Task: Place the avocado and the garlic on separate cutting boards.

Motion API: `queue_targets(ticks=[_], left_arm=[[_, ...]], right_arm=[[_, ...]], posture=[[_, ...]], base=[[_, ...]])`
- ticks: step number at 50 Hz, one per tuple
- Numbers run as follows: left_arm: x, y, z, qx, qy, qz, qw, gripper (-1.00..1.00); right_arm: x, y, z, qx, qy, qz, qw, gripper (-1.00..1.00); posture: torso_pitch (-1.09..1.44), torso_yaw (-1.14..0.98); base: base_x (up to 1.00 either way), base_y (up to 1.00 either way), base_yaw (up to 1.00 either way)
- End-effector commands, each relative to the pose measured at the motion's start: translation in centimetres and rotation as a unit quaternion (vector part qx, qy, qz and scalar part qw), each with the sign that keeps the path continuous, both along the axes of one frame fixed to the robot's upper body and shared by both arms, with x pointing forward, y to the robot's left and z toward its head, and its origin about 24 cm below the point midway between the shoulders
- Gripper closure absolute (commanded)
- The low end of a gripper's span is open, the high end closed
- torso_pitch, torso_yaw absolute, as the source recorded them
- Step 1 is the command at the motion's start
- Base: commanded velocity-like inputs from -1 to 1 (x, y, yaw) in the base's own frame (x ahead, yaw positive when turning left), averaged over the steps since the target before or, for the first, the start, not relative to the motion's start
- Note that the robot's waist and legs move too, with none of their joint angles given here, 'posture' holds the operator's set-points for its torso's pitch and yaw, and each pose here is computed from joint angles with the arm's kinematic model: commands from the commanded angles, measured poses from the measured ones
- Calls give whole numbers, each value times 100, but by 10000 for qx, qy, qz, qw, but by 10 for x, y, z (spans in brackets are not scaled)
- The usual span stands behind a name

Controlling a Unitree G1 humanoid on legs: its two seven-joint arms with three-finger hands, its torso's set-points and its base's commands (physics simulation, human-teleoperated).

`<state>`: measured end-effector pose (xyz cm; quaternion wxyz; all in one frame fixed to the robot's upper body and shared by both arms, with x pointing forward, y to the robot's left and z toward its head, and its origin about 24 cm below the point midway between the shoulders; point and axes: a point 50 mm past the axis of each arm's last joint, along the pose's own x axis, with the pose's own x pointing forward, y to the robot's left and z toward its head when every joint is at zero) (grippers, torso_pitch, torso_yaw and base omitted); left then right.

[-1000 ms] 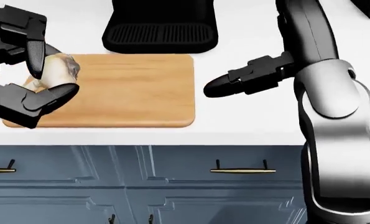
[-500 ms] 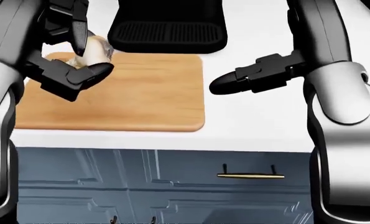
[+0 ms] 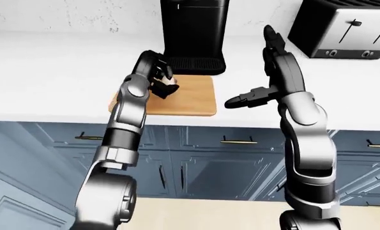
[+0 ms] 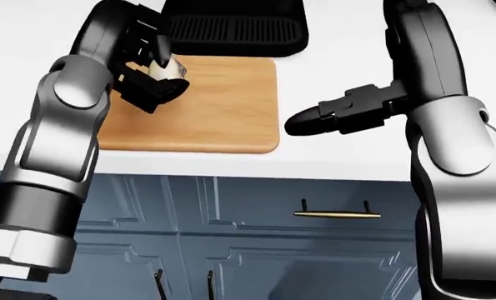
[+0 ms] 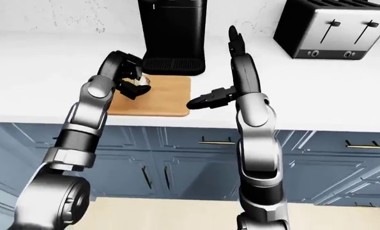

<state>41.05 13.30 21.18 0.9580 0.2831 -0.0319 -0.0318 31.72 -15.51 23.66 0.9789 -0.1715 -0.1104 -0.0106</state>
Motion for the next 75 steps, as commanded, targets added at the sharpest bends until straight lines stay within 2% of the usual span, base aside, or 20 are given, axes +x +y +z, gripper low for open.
queue_targets(ticks=[1, 22, 24, 28, 29, 31, 37, 38, 44, 50, 54, 56, 61, 62, 69, 75], left_arm=[[-1, -5, 30, 13, -622, -89, 9980, 100], [7, -6, 13, 269, -556, -48, 9981, 100], [7, -6, 11, 289, -553, -47, 9980, 88], [8, -7, 9, 305, -528, -45, 9981, 80], [8, -7, 7, 320, -509, -50, 9982, 68], [8, -7, 6, 326, -498, -48, 9982, 67], [9, -7, 1, 339, -453, -79, 9984, 48], [9, -7, 0, 341, -450, -85, 9984, 40], [9, -7, -5, 364, -427, -85, 9984, 32], [9, -7, -5, 385, -436, -86, 9983, 16], [9, -7, -3, 392, -457, -102, 9981, 0], [9, -8, -2, 391, -468, -114, 9981, -15], [7, -9, 1, 386, -493, -143, 9979, -24], [7, -10, 2, 382, -501, -157, 9979, -33], [6, -11, 11, 371, -582, -189, 9974, -35], [-2, -9, 29, 275, -751, -212, 9966, -35]], right_arm=[[-5, 1, 17, -42, -504, 25, 9987, -100], [-5, 1, 16, -31, -485, 34, 9988, -100], [-5, 2, 15, -35, -471, 48, 9989, -100], [-5, 2, 15, -28, -467, 45, 9989, -100], [-5, 2, 14, -18, -462, 50, 9989, -100], [-5, 1, 14, -15, -457, 51, 9989, -100], [-4, 1, 12, -3, -449, 47, 9990, -100], [-4, 1, 11, 13, -440, 53, 9990, -100], [-6, 1, 14, 43, -444, 64, 9990, -100], [-5, 0, 13, 41, -439, 67, 9990, -100], [-5, 0, 13, 46, -441, 62, 9990, -100], [-5, 0, 13, 49, -440, 65, 9990, -100], [-6, 0, 14, 58, -447, 57, 9990, -100], [-6, -1, 15, 62, -447, 59, 9990, -100], [-5, 0, 15, 60, -451, 63, 9989, -100], [-6, -1, 17, 50, -468, 65, 9989, -100]], posture=[[0, 0], [0, 0], [0, 0], [0, 0], [0, 0], [0, 0], [0, 0], [0, 0], [0, 0], [0, 0], [0, 0], [0, 0], [0, 0], [0, 0], [0, 0], [0, 0]], base=[[0, 0, 0], [0, 0, 0], [0, 0, 0], [0, 0, 0], [0, 0, 0], [0, 0, 0], [0, 0, 0], [0, 0, 0], [0, 0, 0], [0, 0, 0], [0, 0, 0], [0, 0, 0], [0, 0, 0], [0, 0, 0], [0, 0, 0], [0, 0, 0]])
